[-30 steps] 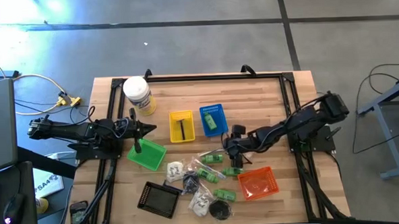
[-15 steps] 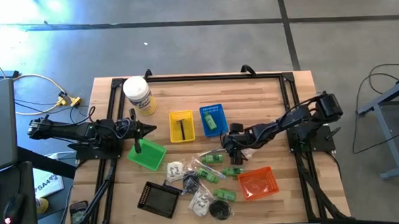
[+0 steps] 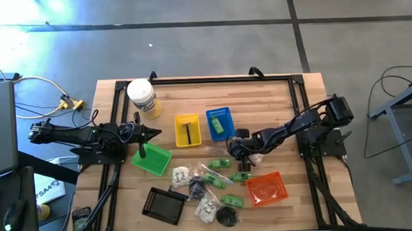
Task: Pick & Place Travel size toiletries
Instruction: Put the dark blue toothbrush into the green bin
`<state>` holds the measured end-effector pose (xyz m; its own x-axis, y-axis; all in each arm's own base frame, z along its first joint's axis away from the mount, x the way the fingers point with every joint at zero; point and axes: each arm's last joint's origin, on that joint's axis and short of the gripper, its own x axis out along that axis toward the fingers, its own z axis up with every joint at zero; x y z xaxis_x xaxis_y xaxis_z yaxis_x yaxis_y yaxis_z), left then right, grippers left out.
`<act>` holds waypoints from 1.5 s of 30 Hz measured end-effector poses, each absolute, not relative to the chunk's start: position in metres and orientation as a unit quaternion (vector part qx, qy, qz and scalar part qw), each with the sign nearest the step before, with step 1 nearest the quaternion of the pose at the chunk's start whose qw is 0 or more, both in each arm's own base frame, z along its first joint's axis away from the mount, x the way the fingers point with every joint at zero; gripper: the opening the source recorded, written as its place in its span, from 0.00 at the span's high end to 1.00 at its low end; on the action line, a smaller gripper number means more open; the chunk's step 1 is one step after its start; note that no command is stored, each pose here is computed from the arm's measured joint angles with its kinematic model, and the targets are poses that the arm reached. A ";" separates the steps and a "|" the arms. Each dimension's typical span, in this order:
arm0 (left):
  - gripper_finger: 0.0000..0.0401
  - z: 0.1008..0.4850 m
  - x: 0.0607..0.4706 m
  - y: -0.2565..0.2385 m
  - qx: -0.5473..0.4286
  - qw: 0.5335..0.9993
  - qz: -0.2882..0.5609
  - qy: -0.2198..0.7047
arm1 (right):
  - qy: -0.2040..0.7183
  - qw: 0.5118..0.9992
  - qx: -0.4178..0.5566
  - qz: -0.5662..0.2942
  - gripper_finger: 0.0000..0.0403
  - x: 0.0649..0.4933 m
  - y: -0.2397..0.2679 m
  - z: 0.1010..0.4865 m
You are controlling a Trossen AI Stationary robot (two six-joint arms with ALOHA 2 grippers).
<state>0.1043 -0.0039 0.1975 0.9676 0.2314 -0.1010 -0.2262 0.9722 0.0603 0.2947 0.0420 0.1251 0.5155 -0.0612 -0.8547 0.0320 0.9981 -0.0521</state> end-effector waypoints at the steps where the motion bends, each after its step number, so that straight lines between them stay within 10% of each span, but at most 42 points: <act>1: 1.00 0.198 0.104 -0.004 0.024 0.992 0.115 0.054 | 0.491 0.871 -0.013 -0.026 0.86 0.294 0.042 0.127; 13: 1.00 0.198 0.104 -0.004 0.022 0.992 0.114 0.051 | 0.437 0.899 -0.025 -0.001 0.70 0.288 0.059 0.159; 27: 1.00 0.198 0.105 -0.005 0.020 0.994 0.090 0.050 | 0.423 0.905 -0.045 0.013 0.95 0.285 0.066 0.181; 45: 1.00 0.198 0.105 -0.005 0.020 0.994 0.090 0.051 | 0.493 0.869 -0.050 -0.001 0.47 0.299 0.062 0.130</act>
